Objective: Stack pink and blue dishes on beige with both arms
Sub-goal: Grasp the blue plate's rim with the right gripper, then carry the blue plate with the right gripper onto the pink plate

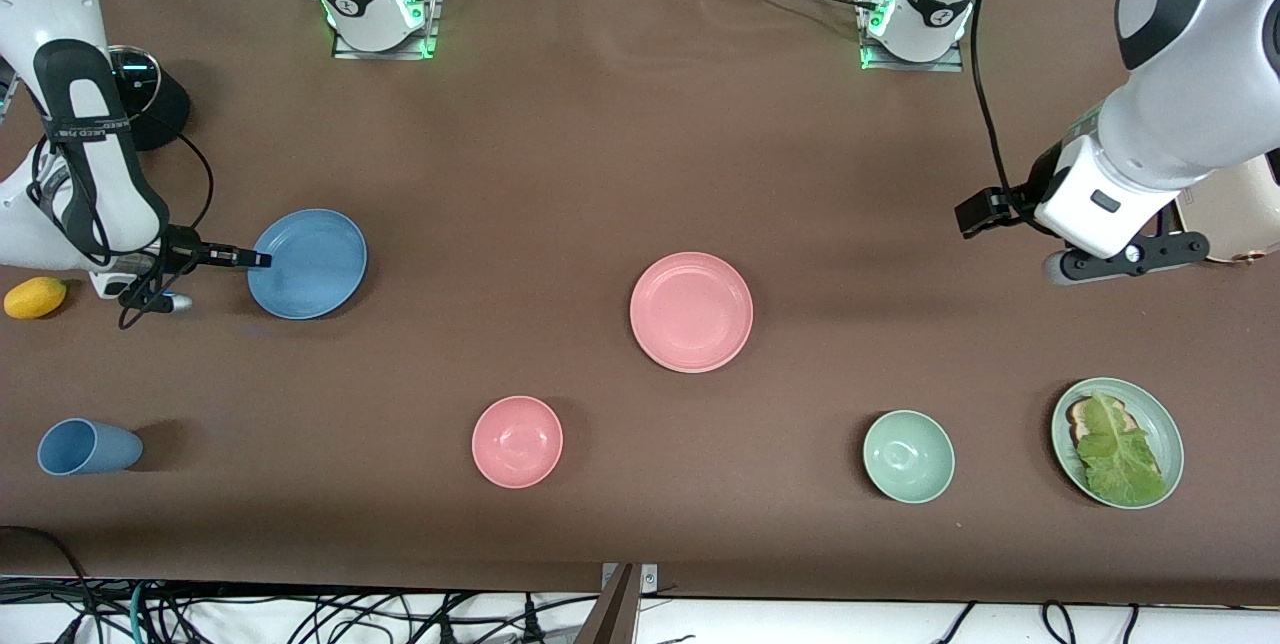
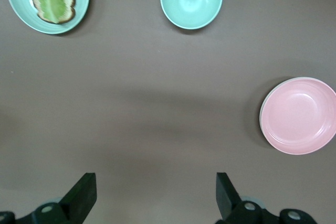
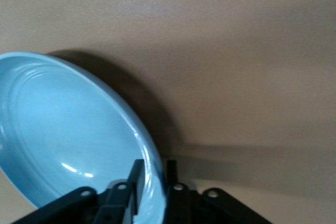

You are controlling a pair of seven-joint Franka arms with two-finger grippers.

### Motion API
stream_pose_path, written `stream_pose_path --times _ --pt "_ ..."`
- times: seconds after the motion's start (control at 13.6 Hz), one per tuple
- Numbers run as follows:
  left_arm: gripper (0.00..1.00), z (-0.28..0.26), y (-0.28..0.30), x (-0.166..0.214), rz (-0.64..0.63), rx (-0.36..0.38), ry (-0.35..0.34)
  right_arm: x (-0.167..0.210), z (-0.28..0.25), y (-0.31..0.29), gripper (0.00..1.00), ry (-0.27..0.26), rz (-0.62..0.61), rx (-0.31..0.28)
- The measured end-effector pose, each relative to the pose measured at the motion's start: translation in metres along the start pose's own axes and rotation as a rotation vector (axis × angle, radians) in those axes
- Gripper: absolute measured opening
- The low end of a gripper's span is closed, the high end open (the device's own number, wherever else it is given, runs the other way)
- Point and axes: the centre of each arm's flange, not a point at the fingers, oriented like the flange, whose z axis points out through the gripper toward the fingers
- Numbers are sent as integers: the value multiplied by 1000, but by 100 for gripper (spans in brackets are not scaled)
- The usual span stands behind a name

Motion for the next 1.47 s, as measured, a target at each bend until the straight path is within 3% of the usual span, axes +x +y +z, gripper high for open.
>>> stream_pose_path --times 0.07,0.37,0.59,0.96,1.25,1.47 --pt "100 -3 -12 3 -19 -5 4 0 1 0 6 -3 -4 3" --pt "100 -18 -63 10 -81 -21 25 3 -9 -8 4 -7 -21 19" --pt "100 -19 -83 14 46 -23 28 11 -48 -53 4 -43 -17 63" --pt "100 -16 -121 21 65 -26 15 10 -102 -170 4 -71 17 59" --pt "100 -23 -132 9 53 -22 -2 0 -81 -304 4 -97 -17 6" --pt "100 -28 -123 -19 76 -21 -96 -17 -54 -407 4 -55 -23 -34"
